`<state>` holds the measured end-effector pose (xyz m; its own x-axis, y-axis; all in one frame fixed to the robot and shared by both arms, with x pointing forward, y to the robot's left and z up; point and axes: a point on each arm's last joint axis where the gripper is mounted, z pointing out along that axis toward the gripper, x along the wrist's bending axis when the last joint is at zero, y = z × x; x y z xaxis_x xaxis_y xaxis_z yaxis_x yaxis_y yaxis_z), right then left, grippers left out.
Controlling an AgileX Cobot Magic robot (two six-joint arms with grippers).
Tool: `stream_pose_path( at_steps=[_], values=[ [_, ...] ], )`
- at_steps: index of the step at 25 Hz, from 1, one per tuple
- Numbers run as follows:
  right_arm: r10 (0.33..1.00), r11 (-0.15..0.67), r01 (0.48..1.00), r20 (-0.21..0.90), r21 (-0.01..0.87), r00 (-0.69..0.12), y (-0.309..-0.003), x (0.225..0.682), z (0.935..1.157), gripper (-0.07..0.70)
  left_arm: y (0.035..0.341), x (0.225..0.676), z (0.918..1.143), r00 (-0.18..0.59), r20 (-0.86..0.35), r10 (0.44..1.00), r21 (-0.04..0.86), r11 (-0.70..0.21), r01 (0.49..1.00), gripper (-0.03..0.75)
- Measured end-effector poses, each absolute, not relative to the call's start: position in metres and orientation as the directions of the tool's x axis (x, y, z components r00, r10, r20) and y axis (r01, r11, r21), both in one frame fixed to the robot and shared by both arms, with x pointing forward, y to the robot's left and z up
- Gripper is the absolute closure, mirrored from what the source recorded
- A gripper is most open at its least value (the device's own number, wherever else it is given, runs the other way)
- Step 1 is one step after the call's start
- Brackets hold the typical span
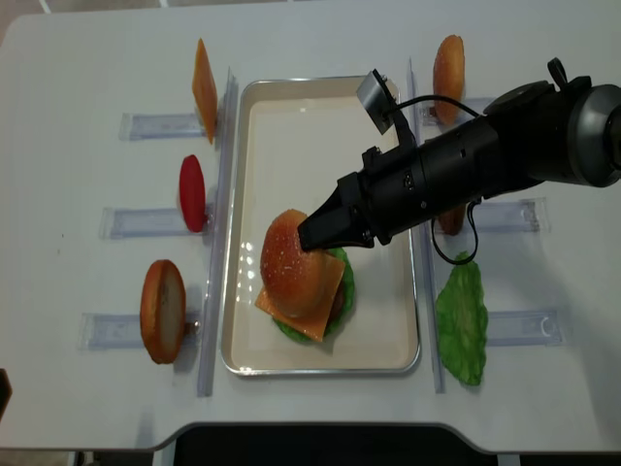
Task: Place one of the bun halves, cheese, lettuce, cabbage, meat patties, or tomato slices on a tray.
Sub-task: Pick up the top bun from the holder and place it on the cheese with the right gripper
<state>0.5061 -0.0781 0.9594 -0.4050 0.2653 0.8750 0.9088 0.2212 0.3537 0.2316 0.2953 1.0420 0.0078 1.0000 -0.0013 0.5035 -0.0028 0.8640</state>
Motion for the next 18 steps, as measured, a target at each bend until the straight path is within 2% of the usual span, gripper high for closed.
stream_pose_path(
  at_steps=[18],
  values=[
    [0.268,0.209,0.919,0.884,0.335,-0.383,-0.0838,0.5112,0.9538,0.554,0.2953,0.2316,1.0420,0.008,-0.001,1.000,0.864,-0.003,0.503,0.722]
  ],
)
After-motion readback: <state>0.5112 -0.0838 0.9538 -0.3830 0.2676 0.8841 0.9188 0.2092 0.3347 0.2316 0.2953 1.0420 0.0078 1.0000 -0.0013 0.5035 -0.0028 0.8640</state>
